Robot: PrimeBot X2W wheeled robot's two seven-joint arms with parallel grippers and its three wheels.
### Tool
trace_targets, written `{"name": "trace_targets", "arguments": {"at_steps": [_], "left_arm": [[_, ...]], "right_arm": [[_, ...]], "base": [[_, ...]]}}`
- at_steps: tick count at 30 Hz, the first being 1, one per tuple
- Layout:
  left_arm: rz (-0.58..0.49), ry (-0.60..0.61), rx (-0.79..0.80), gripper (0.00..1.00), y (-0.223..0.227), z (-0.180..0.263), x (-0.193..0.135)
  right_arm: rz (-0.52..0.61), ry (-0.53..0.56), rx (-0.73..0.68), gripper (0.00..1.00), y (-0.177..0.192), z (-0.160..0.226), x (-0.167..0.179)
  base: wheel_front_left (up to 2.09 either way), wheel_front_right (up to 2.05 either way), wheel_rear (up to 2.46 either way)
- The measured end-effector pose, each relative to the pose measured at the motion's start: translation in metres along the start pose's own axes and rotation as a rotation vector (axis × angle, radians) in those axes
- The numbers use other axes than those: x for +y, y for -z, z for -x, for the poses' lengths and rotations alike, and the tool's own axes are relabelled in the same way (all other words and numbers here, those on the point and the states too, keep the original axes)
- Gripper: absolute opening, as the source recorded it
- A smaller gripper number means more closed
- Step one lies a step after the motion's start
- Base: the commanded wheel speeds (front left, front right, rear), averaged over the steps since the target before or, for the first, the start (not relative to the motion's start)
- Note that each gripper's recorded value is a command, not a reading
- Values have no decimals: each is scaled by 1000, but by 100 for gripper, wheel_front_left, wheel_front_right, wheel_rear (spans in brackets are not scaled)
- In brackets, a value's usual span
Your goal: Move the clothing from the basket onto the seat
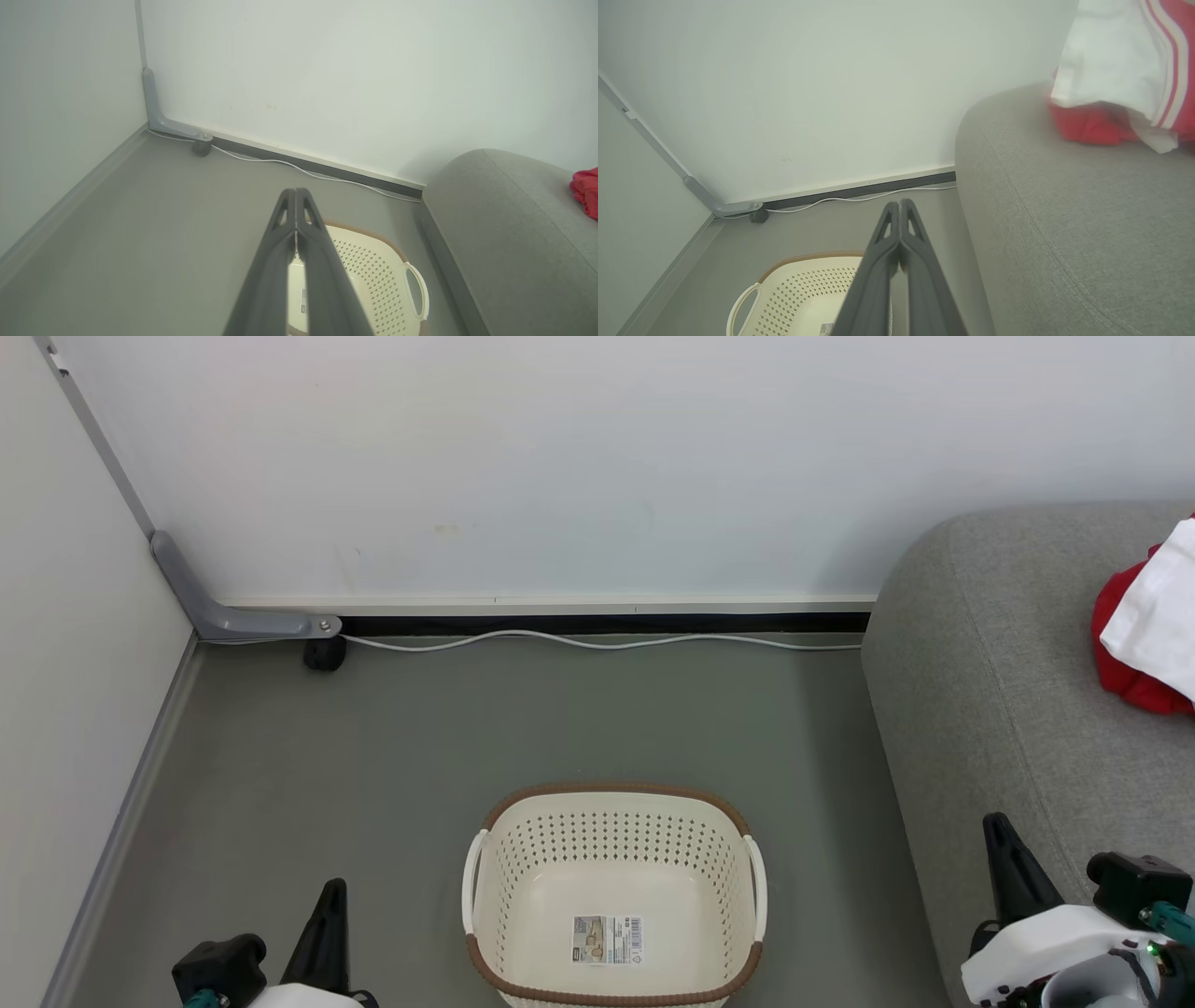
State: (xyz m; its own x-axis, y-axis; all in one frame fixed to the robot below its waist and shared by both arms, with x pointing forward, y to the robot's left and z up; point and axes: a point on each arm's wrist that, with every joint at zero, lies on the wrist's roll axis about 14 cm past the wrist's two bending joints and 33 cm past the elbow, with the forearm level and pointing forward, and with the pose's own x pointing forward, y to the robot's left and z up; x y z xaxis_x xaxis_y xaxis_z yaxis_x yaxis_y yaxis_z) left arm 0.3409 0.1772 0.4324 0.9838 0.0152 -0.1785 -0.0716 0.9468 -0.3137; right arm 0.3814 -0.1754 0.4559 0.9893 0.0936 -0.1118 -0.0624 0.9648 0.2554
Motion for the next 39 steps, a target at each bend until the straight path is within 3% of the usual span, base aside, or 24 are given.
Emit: {"name": "trace_targets", "arguments": {"at_steps": [39], "left_arm": [[443,-41,17,0,-9,-8,6]], "right_arm": [[-471,85,-34,0,-13,-1,-13]], "base": [[0,0,0]]}}
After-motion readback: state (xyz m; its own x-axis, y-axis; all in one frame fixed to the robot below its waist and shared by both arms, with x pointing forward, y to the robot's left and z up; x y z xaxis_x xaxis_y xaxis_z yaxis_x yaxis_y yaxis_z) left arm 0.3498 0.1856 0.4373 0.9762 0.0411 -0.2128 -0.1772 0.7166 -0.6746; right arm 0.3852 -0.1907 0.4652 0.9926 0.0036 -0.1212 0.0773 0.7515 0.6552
